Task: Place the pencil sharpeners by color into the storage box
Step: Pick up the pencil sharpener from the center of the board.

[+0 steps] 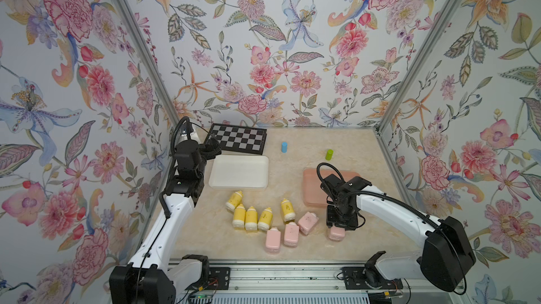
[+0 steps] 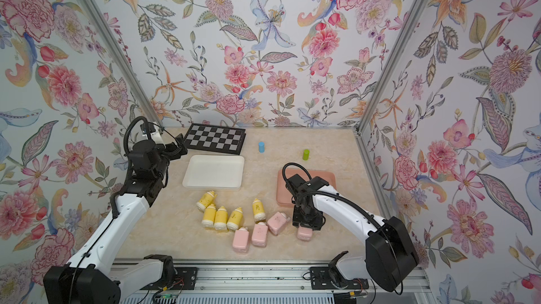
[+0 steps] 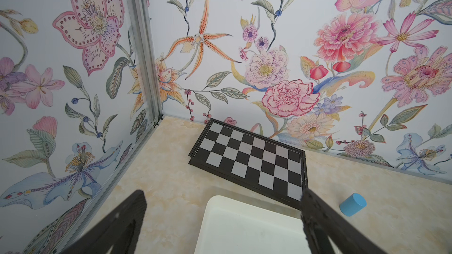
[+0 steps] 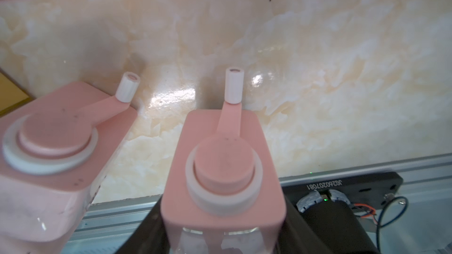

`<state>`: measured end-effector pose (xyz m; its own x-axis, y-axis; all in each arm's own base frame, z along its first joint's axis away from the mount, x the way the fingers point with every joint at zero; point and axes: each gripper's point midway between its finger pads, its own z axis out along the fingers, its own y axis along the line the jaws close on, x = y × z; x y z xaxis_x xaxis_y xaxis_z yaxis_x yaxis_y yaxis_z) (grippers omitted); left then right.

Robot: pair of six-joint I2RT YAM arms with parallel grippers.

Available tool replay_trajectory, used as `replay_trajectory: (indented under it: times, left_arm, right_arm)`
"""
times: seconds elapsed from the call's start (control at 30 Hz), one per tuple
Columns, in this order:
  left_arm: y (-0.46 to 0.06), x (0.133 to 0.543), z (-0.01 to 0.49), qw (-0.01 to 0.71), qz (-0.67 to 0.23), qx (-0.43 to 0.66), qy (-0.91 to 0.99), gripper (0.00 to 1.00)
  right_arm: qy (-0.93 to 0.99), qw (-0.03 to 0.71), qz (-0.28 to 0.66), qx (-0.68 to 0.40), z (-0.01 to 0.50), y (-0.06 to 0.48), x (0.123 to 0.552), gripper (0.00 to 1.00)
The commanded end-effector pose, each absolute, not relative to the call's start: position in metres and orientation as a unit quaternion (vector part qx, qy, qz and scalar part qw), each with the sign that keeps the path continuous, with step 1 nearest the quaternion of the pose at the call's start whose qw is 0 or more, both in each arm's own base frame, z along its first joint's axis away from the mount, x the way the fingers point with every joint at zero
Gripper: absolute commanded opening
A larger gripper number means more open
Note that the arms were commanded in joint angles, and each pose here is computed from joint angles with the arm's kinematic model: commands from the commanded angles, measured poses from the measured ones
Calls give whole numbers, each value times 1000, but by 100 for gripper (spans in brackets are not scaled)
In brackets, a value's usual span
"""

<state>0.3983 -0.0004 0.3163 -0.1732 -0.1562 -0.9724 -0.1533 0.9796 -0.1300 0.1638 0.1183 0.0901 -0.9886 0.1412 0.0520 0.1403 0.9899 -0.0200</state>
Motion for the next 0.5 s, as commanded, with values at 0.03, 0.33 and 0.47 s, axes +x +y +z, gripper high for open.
replay_trajectory:
  times: [0.03, 0.33, 0.47]
  left_arm:
    - [1, 396, 318, 638, 14, -97, 763, 99]
    - [1, 396, 317, 638, 17, -96, 764, 99]
    - [2, 396, 316, 638, 20, -96, 764, 99]
  right_arm:
    - [-999, 21, 32, -36, 111, 102, 171, 39]
    - [-999, -7, 37, 10, 142, 103, 208, 39]
    - [-998, -24, 41, 38, 156, 109, 231, 39]
